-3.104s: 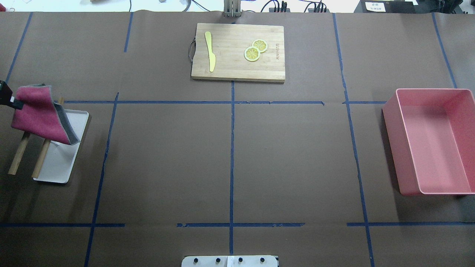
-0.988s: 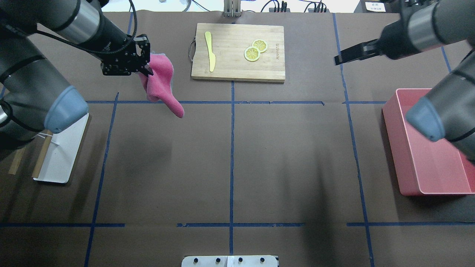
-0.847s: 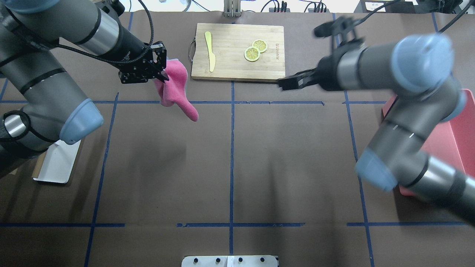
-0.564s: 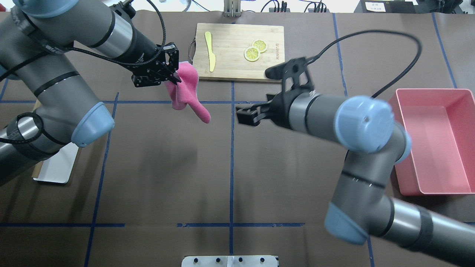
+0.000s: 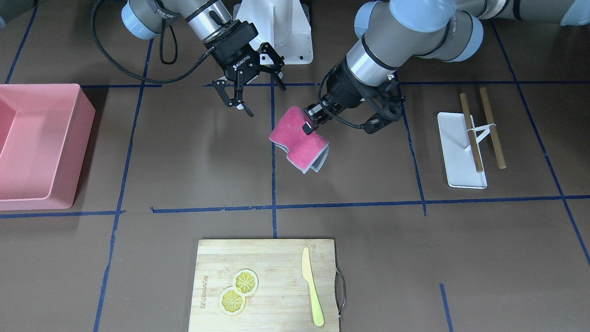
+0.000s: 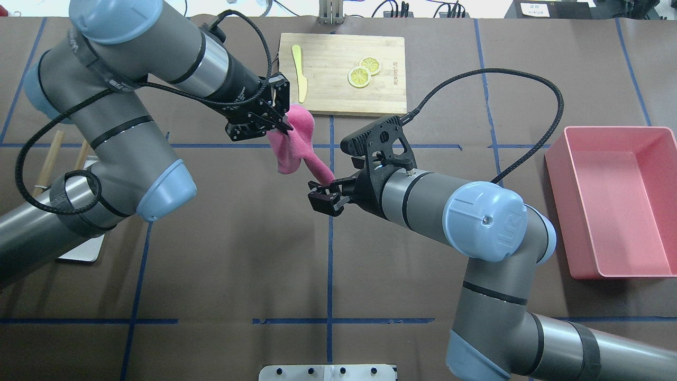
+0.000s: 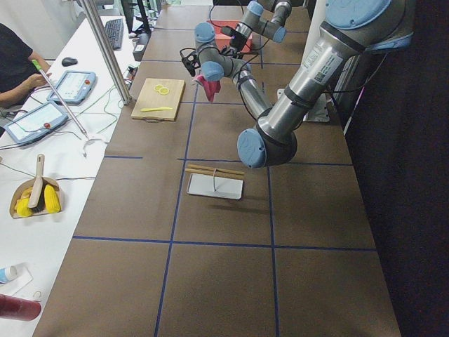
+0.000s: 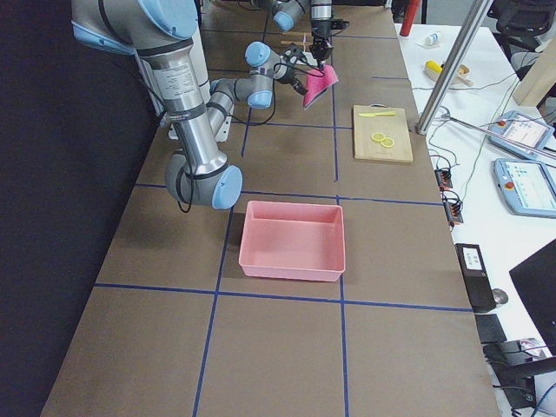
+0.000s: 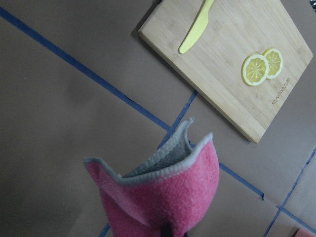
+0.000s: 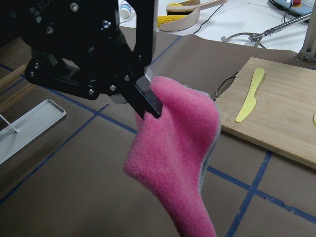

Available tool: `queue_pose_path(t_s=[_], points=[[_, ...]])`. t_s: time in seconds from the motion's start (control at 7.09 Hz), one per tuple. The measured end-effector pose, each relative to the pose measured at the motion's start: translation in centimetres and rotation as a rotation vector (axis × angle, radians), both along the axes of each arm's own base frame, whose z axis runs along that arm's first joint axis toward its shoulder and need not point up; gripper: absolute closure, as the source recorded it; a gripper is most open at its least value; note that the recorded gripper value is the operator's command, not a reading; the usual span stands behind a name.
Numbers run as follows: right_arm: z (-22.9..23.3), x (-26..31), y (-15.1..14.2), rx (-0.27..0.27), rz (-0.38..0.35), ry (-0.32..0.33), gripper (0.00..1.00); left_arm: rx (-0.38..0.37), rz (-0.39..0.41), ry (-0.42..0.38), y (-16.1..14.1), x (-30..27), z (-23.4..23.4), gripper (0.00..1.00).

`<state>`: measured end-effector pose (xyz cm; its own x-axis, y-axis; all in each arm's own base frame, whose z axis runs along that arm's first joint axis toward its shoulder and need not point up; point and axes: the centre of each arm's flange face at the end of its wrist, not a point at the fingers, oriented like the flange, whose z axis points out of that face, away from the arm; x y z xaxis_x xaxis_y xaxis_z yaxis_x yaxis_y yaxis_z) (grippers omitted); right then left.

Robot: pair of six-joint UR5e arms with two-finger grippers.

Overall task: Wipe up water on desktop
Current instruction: 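Grasp the hanging pink cloth with the right gripper and release it from the left gripper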

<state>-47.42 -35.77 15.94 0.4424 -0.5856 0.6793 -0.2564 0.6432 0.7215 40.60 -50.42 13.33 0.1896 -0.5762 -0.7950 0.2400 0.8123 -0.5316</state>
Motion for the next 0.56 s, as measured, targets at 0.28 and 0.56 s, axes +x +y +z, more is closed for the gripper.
queue_pose_path(t_s=[0.28,0.56], points=[[0.1,-0.2,0.0,0.007,-0.002,0.009,0.0,-0.016,0.007,0.02,0.7,0.6,-1.4,0.99],[0.3,-0.3,0.0,0.008,-0.003,0.013,0.0,-0.023,0.015,0.034,1.3,0.8,-2.2,0.98]])
